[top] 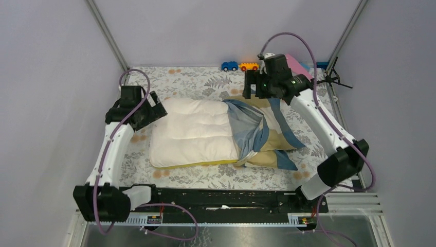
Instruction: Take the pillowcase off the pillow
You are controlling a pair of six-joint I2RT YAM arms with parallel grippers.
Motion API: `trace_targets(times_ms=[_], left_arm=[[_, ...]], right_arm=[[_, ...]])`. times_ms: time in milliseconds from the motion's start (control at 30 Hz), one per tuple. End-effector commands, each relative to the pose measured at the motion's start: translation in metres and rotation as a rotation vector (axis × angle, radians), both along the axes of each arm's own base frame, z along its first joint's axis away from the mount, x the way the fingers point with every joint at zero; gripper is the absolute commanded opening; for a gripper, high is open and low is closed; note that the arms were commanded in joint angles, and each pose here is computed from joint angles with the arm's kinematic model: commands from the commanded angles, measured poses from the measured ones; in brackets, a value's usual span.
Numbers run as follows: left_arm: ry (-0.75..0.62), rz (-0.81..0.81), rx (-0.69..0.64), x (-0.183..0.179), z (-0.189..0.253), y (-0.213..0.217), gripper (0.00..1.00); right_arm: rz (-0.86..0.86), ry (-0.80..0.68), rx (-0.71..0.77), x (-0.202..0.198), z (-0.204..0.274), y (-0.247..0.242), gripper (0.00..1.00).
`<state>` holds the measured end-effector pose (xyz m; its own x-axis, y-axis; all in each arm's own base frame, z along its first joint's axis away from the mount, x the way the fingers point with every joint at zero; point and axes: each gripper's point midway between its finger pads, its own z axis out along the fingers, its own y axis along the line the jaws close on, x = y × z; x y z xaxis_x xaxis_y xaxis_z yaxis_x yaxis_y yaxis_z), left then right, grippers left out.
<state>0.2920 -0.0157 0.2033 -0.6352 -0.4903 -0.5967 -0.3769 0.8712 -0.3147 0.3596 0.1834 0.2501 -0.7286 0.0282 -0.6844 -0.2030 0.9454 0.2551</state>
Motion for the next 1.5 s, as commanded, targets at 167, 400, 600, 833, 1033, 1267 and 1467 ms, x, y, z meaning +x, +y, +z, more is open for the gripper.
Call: trace_targets(times_ms=[167,400,600,833,1033,1267,1467], left_arm=[[0.052,-0.132,0.017,0.057,-0.025,-0.008,0.99],[0.172,-0.104,0.047,0.074,-0.070,0.001,0.99],[0.208,-0.096,0.037,0.089,-0.096,0.000,0.99],[0.243,-0.072,-0.020,0.098,-0.120,-0.002,0.75],[0.240,0.104,0.023,0.084,-0.117,0.035,0.00],[0.116,0.384,-0.033,0.044,-0.089,0.097,0.00],[0.105,0.507,0.022,0.021,-0.081,0.115,0.00]], right_arm=[[0.157,0.037,-0.160,0.054,-0.034,0.046,1.00],[0.189,0.096,-0.202,0.074,-0.072,0.085,1.00],[0.174,0.152,-0.256,0.083,-0.107,0.087,0.92],[0.112,0.225,-0.356,0.077,-0.140,0.068,0.66],[-0.227,0.156,-0.537,0.095,-0.118,-0.001,0.00],[-0.670,0.213,-0.333,0.081,-0.102,-0.130,0.00],[-0.859,0.230,-0.233,0.050,-0.104,-0.207,0.00]])
